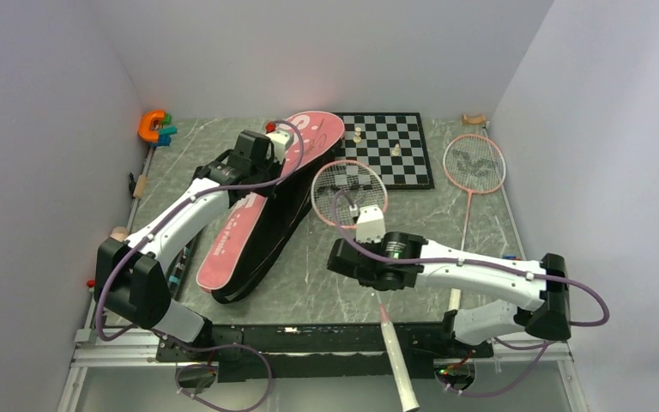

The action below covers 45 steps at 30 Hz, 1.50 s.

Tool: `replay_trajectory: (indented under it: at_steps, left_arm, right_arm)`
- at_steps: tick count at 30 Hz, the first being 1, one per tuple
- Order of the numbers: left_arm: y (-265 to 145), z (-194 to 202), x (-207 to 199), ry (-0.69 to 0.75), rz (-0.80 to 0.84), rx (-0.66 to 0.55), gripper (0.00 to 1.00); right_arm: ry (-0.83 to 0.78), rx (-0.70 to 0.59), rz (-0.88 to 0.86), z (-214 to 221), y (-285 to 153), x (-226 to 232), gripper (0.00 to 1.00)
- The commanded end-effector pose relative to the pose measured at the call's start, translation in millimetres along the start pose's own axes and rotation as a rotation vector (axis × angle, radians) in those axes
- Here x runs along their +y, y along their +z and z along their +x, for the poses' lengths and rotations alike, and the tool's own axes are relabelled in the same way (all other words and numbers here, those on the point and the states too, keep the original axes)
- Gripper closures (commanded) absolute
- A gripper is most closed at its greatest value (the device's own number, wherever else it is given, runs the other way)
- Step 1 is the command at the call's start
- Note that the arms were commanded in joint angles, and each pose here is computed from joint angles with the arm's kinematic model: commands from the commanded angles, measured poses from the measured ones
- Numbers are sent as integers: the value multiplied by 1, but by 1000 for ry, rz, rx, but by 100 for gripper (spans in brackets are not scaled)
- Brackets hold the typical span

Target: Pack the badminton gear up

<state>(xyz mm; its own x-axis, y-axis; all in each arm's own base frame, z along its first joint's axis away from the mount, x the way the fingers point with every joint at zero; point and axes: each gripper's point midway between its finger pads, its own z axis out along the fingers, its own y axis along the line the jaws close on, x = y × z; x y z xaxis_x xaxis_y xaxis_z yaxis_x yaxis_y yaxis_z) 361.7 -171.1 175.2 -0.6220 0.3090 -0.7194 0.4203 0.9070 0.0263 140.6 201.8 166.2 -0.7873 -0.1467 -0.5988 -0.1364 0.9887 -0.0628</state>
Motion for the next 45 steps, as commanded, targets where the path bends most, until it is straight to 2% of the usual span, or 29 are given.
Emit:
replay_trajectory:
  at_steps: [1,16,23,28,29,33,35,37,40,45]
  left_arm:
    - [-13,-44,4,-37,-15,-138,100]
    - [-2,-43,-4,-57,25,-121,100]
    - [-3,-47,-12,-62,67,-113,100]
    - [-2,-38,-13,-37,79,-110,100]
    - [1,-32,-13,-22,77,-96,95]
    - [17,4,-10,56,77,18,58]
    - [22,26,-7,89,66,61,35]
    - [23,38,-1,125,42,46,17]
    - [22,56,-2,166,53,51,8]
    - [18,84,-14,281,84,89,5]
  right_arm:
    - [-62,-9,-32,-2,-10,19,100]
    - [-216,-49,-126,-4,7,67,100]
    - [-261,-105,-235,-15,20,104,100]
    - [-277,-106,-220,-12,40,115,100]
    - [-276,-106,-216,-9,44,114,100]
    - [-241,-104,-188,-2,59,103,100]
    - [-214,-114,-177,-5,63,98,100]
    - [-187,-126,-174,-9,67,95,100]
    - [-150,-148,-181,-18,67,96,100]
    - [-103,-183,-188,-30,65,99,100]
